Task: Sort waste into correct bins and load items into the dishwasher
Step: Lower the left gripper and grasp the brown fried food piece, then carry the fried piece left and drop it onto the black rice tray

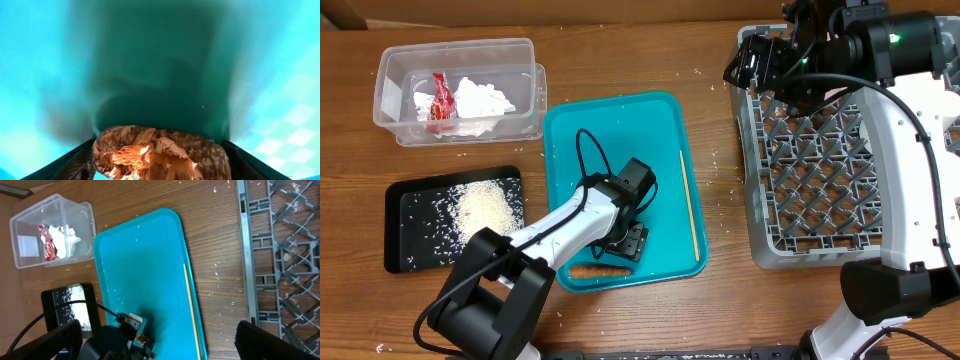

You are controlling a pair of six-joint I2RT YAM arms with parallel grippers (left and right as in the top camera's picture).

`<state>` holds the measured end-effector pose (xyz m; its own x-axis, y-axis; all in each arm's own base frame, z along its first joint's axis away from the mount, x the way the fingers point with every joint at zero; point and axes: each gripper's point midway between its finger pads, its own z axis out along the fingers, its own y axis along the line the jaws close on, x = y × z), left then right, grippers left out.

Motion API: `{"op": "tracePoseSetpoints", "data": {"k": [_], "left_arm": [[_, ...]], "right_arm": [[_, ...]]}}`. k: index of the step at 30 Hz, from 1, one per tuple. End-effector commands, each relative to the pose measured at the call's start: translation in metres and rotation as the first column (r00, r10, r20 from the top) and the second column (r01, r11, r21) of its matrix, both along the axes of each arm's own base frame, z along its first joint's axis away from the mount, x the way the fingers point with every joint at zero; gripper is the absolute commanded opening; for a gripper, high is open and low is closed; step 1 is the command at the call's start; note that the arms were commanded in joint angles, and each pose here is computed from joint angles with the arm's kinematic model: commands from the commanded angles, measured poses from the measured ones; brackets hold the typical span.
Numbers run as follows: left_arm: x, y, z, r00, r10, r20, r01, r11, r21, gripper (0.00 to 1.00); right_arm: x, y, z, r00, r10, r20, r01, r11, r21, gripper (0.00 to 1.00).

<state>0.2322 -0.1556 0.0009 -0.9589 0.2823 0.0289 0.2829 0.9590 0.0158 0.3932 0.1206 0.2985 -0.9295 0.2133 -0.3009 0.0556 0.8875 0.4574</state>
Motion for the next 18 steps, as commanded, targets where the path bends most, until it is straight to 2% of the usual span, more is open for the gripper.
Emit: {"op": "tracePoseSetpoints", "data": {"k": [1,8,11,18], "left_arm": [[-0.0058,0.0056,-0.0057,1.000,0.009,-0.014,-0.009,1.000,0.024,0.80],[-0.0054,0.0033,-0.0049,1.000,0.013,-0.016,-0.012,1.000,0.014,0.76],[-0.0044,0.0027,-0.0040,1.000,0.013,-0.014,-0.013,1.000,0.013,0.67],[-0.0046,0.0032,-0.0025,1.000,0.019,-0.018,-0.019,1.000,0.016,0.68]], "right_arm": [[-0.0008,0.0028,0.0004,1.000,0.006,0.000,-0.006,1.000,0.005,1.00],[-0.0009,0.0028,0.0003,1.000,0.007,0.000,-0.007,1.000,0.006,1.00],[-0.0008,0.0027,0.0004,1.000,0.006,0.000,-0.006,1.000,0.006,1.00],[-0.0008,0.0026,0.0004,1.000,0.006,0.000,-0.006,1.000,0.005,1.00]]}}
